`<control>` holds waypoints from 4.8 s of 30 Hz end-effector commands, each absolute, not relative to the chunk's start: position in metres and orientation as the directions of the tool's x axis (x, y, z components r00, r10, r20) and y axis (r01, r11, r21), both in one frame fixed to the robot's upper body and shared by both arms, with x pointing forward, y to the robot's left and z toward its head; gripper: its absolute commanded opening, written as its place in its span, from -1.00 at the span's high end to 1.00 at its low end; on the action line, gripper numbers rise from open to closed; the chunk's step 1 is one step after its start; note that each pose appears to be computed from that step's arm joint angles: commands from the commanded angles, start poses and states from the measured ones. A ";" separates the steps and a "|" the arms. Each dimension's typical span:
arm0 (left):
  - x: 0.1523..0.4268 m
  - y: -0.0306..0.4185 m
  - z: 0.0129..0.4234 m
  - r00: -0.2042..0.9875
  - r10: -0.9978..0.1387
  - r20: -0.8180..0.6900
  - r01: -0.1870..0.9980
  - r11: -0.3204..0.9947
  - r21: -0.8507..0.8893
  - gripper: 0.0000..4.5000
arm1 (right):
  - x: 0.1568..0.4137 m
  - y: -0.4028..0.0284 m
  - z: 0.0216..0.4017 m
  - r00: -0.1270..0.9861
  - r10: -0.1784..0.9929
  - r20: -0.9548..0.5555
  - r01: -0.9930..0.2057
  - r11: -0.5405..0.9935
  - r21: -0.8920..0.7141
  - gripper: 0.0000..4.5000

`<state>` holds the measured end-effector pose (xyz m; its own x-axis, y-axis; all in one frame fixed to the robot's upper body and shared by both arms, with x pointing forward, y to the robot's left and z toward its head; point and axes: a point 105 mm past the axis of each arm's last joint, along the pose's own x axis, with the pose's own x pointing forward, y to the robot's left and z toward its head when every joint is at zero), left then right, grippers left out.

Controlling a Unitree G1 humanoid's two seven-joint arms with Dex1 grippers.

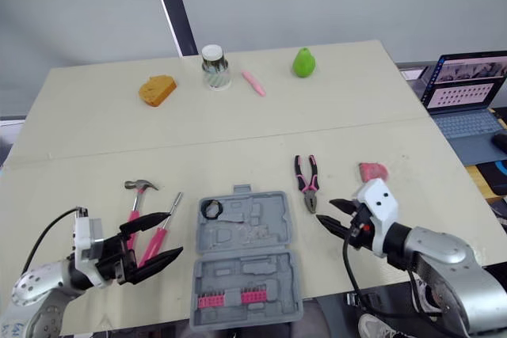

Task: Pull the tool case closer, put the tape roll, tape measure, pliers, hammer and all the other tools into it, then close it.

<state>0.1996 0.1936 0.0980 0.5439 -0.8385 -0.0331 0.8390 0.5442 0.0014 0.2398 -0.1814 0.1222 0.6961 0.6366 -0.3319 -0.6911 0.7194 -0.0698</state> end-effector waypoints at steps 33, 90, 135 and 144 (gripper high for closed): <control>0.172 0.213 0.095 0.599 -0.798 -0.067 0.800 0.600 0.008 -1.00 | 0.211 -0.216 0.124 0.653 0.650 -0.388 -0.736 0.666 -0.123 -0.08; 0.186 0.158 0.118 0.309 -0.950 -0.039 0.942 0.300 0.151 -1.00 | 0.191 -0.238 0.107 0.665 0.598 -0.447 -0.675 0.738 -0.017 -0.99; 0.196 0.142 0.121 0.333 -0.940 -0.077 0.938 0.322 0.128 -1.00 | 0.306 -0.320 0.070 0.835 0.102 -0.541 -0.138 0.990 -0.027 -0.99; 0.196 0.142 0.122 0.338 -0.938 -0.074 0.936 0.327 0.128 -1.00 | 0.310 -0.310 0.067 0.842 0.128 -0.524 -0.147 0.989 0.004 -0.99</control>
<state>0.1995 0.1446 0.1123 0.3514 -0.9319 -0.0900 0.9349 0.3441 0.0869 0.3075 -0.3136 0.0632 0.8303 0.1200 -0.5443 -0.1390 0.9903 0.0063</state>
